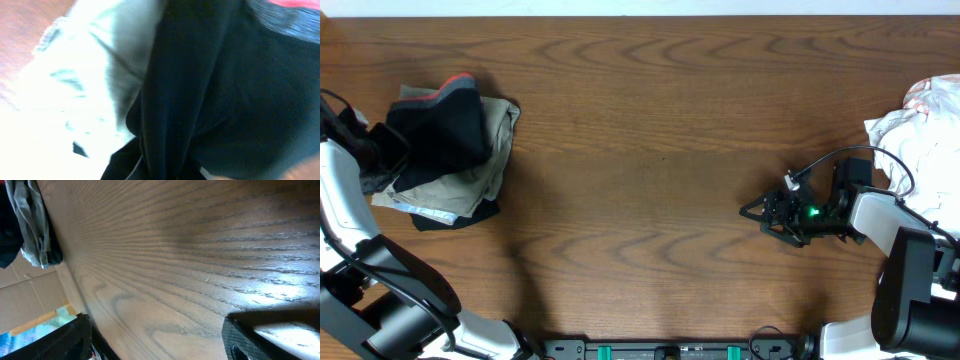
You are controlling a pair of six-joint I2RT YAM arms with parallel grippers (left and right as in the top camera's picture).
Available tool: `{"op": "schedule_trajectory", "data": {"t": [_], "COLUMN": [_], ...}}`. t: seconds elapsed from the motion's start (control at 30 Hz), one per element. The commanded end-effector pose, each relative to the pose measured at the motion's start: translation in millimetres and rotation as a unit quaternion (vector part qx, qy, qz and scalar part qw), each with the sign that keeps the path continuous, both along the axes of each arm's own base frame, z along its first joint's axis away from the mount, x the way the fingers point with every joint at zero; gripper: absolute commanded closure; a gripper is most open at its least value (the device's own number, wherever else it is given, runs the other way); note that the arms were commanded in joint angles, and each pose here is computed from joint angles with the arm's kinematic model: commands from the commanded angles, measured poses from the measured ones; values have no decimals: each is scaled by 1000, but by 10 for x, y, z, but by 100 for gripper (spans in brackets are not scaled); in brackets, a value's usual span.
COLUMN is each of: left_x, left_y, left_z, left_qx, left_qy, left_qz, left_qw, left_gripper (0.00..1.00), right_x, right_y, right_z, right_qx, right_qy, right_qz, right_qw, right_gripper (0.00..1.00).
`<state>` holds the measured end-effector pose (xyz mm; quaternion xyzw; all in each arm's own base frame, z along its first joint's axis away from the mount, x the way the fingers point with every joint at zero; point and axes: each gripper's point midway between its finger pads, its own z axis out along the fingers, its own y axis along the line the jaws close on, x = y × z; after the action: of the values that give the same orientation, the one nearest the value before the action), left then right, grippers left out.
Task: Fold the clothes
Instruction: 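Lay the leggings on top of the khaki garment with the left gripper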
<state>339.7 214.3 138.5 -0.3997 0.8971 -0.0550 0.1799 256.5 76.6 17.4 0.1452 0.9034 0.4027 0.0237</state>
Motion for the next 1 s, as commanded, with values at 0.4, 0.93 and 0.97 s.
{"op": "schedule_trajectory", "data": {"t": [0.4, 0.93, 0.97], "left_x": [-123, -83, -81], "left_y": [212, -905, -1043], "left_z": [108, 1241, 1212], "left_qx": [57, 11, 5], "left_qy": [19, -164, -155], "left_qz": [23, -147, -170], "left_qw": [998, 975, 973], "left_gripper": [34, 34, 35], "right_x": [-201, -90, -64], "right_y": [-164, -181, -187], "right_z": [-296, -296, -296], "right_qx": [-66, -75, -77], "right_qy": [48, -7, -13], "right_qz": [4, 32, 32], "right_qw": [997, 997, 996], "right_gripper": [16, 15, 14]}}
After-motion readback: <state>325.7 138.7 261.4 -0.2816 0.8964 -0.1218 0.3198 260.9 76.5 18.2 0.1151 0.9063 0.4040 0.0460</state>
